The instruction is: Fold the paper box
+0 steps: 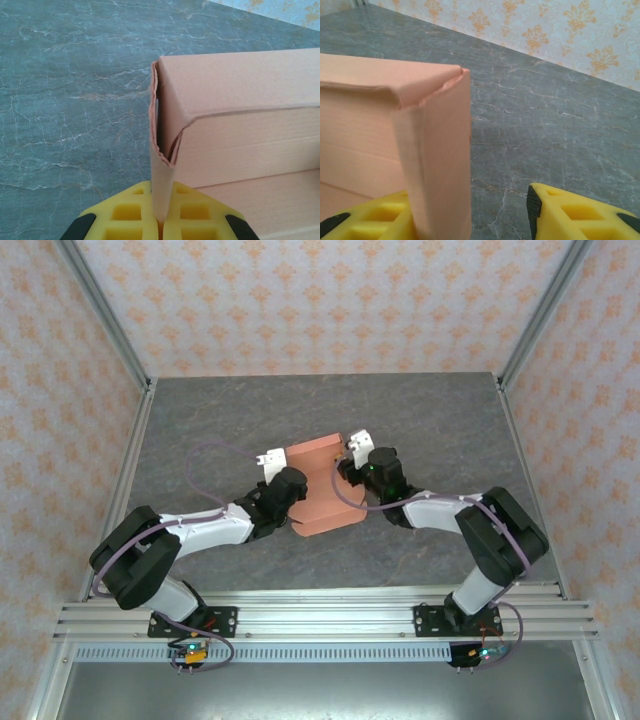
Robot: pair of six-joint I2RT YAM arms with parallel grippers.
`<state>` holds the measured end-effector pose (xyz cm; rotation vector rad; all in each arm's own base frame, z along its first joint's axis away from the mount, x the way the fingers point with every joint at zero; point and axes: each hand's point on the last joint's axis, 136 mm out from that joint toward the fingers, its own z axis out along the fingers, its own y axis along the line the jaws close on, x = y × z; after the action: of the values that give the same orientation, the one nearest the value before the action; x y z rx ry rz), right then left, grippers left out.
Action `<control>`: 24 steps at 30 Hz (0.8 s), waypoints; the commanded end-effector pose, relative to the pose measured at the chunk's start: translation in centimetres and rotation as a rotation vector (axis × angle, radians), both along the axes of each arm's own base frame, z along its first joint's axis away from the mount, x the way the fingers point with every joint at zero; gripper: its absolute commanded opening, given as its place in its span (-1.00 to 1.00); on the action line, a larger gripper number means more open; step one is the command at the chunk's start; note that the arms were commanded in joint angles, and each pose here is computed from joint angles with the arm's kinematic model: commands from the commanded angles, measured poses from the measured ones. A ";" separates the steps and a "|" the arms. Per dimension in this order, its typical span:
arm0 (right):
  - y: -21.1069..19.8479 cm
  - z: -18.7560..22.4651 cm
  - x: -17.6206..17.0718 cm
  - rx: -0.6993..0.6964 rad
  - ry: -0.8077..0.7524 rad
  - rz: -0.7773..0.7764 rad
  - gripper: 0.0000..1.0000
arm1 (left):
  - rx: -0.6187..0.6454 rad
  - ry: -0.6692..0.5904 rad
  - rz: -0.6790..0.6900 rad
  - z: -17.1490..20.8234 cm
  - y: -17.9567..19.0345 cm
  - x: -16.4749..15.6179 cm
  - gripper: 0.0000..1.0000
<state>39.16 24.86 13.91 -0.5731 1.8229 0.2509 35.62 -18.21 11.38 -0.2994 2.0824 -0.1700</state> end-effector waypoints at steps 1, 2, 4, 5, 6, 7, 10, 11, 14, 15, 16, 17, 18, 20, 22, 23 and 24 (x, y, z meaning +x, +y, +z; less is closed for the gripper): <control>0.1 0.7 1.2 -0.070 -0.061 -0.091 0.01 | -0.006 -0.037 0.054 1.5 0.7 0.3 -1.00; 0.0 0.7 1.3 -0.086 -0.069 -0.111 0.00 | -0.004 -0.038 0.056 1.5 0.8 0.3 -1.00; -0.6 0.6 1.6 -0.114 -0.087 -0.179 -0.06 | -0.006 -0.042 0.060 1.7 0.8 0.3 -1.00; -1.1 0.6 1.8 -0.137 -0.098 -0.222 -0.13 | -0.006 -0.042 0.061 1.8 0.9 0.3 -1.00; -1.7 0.6 1.9 -0.151 -0.106 -0.263 -0.19 | -0.007 -0.043 0.063 1.8 0.9 0.3 -1.00; -2.3 0.6 2.0 -0.170 -0.113 -0.302 -0.26 | -0.007 -0.044 0.063 1.8 0.9 0.3 -1.00; -3.7 0.5 1.9 -0.215 -0.130 -0.406 -0.31 | -0.008 -0.042 0.066 1.7 0.8 0.4 -1.00; -4.1 0.4 1.9 -0.231 -0.134 -0.442 -0.30 | -0.010 -0.041 0.066 1.7 0.8 0.4 -1.00; -5.4 0.5 1.8 -0.255 -0.160 -0.551 -0.29 | -0.013 -0.036 0.064 1.5 0.6 0.5 -1.00; -5.7 0.5 1.8 -0.256 -0.169 -0.576 -0.28 | -0.014 -0.034 0.062 1.4 0.5 0.5 -1.00; -5.9 0.5 1.7 -0.258 -0.177 -0.599 -0.28 | -0.013 -0.033 0.062 1.4 0.5 0.6 -1.00; -6.1 0.7 1.8 -0.254 -0.187 -0.622 -0.27 | -0.016 -0.032 0.061 1.4 0.5 0.6 -1.00; -6.3 0.8 1.8 -0.248 -0.195 -0.636 -0.26 | -0.015 -0.031 0.059 1.3 0.4 0.6 -1.00; -6.2 1.0 1.8 -0.213 -0.206 -0.645 -0.22 | -0.015 -0.029 0.061 1.3 0.4 0.7 -1.00; -5.5 1.2 1.9 -0.147 -0.198 -0.605 -0.12 | -0.012 -0.027 0.061 1.2 0.4 0.7 -1.00; -4.8 1.4 1.7 -0.104 -0.183 -0.560 -0.08 | -0.010 -0.025 0.062 1.2 0.3 0.7 -1.00; -4.0 1.4 1.5 -0.055 -0.161 -0.504 -0.06 | -0.006 -0.022 0.063 1.2 0.4 0.7 -1.00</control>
<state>40.44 22.76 14.44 -0.2666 1.7618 -0.2103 35.99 -19.39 12.29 -0.2947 2.0769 -0.2226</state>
